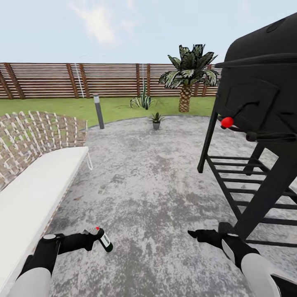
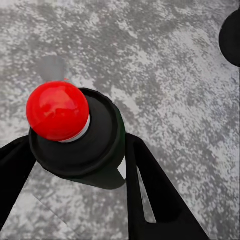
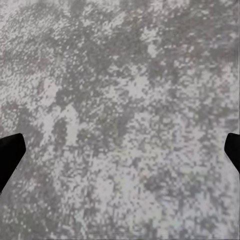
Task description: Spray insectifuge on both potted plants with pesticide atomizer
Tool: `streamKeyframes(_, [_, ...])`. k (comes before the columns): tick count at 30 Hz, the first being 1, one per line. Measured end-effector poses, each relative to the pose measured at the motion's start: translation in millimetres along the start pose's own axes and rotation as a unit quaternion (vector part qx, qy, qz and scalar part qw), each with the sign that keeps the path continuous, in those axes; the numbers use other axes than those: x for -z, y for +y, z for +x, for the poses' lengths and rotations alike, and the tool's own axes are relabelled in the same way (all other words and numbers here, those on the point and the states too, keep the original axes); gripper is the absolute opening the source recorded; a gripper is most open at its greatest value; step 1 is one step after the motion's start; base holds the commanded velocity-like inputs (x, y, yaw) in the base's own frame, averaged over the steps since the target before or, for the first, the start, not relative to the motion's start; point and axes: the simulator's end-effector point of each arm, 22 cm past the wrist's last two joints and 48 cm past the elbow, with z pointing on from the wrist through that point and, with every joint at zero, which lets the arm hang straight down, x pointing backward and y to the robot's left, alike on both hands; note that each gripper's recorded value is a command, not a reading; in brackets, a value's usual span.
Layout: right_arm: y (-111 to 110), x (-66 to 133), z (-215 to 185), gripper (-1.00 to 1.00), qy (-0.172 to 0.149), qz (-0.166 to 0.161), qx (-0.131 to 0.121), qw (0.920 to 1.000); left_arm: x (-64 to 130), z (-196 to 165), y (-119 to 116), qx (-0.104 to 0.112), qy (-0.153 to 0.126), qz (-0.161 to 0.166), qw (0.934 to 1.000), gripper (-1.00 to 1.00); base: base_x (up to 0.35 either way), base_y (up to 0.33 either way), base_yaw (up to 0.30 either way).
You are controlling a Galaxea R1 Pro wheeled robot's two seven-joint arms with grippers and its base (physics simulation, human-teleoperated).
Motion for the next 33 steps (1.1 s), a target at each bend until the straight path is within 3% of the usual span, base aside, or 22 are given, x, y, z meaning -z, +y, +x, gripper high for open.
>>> streamKeyframes(33, [1.3, 2.5, -4.6, 1.0, -0.004, -0.001, 0.001, 1.0, 2.2, -3.9, -0.9, -0.003, -0.003, -0.001, 1.0, -1.0, 0.315, 0.033, 0.0])
